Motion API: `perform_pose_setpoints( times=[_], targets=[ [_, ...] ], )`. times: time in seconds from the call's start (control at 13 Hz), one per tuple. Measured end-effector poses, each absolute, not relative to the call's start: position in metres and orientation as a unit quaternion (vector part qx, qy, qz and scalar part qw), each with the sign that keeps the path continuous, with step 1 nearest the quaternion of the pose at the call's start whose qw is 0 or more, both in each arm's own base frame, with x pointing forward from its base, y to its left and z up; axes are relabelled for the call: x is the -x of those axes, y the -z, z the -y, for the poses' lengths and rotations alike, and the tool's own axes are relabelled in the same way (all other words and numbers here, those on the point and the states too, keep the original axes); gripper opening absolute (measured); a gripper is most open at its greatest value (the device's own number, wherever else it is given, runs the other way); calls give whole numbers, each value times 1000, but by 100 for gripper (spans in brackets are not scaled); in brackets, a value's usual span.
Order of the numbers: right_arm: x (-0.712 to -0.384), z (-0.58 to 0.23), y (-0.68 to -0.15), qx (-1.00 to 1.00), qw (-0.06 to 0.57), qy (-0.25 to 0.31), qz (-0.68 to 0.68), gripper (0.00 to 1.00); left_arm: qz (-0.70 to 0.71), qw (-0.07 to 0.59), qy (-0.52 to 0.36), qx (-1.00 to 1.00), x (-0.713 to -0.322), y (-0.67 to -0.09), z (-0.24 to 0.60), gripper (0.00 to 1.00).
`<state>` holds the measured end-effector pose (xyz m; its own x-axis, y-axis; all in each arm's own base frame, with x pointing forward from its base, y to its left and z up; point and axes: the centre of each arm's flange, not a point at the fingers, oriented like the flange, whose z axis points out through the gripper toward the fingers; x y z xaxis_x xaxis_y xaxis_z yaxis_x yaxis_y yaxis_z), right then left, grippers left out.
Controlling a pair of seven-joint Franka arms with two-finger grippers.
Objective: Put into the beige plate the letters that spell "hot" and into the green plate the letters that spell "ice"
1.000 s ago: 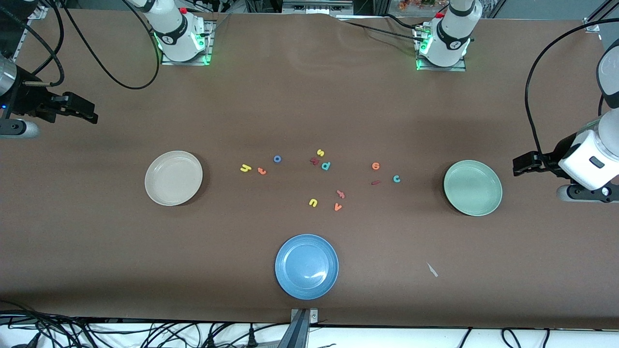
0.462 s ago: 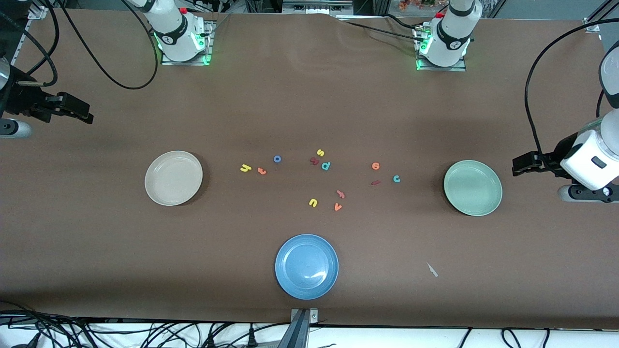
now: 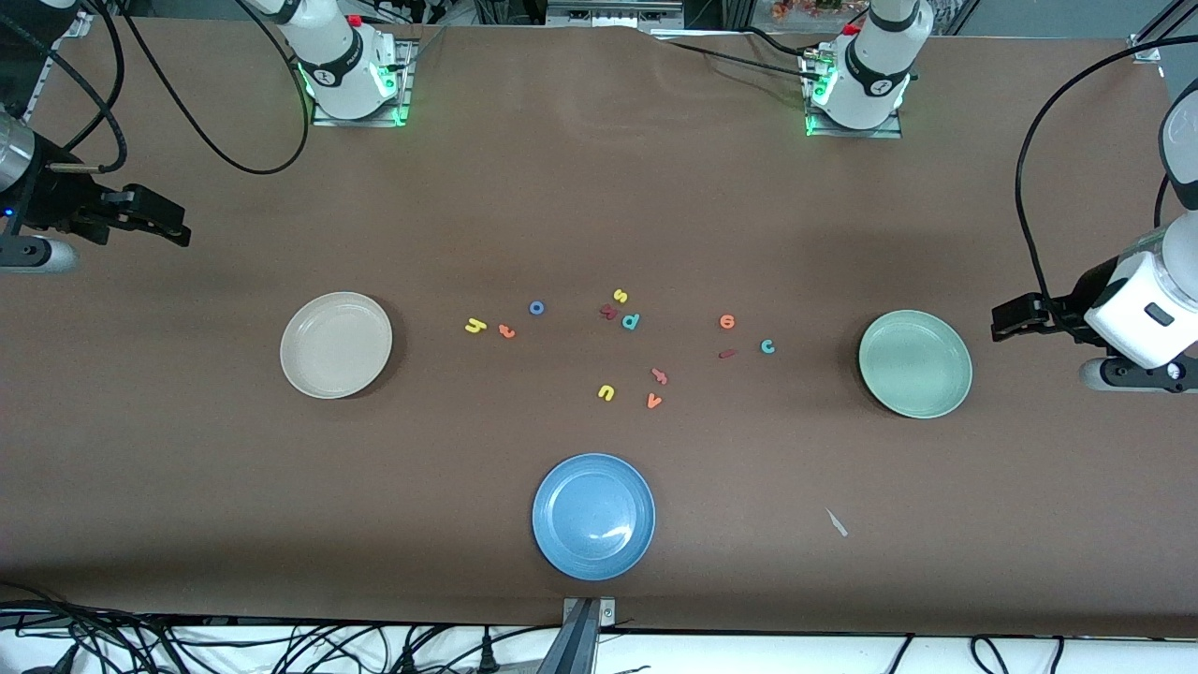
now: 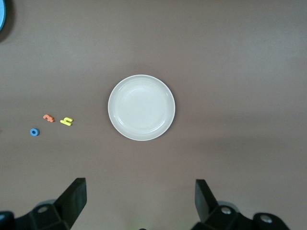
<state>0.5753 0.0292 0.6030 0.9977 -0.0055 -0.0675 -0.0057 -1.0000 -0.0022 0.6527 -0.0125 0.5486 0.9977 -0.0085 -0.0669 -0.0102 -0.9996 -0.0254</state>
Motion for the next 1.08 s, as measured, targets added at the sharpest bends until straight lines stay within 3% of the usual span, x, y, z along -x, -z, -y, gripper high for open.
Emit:
perform_pose_setpoints(
  times=[0.77,1.08],
  targets=[
    [-582,-27,-609,1000,2,-2,-9,100,-5,12,-1,1000,-653,-578,13,100],
    [-582,-33,-610,1000,3,1,-4,100,-6,13,-20,1000,-655,-561,15,100]
  ],
)
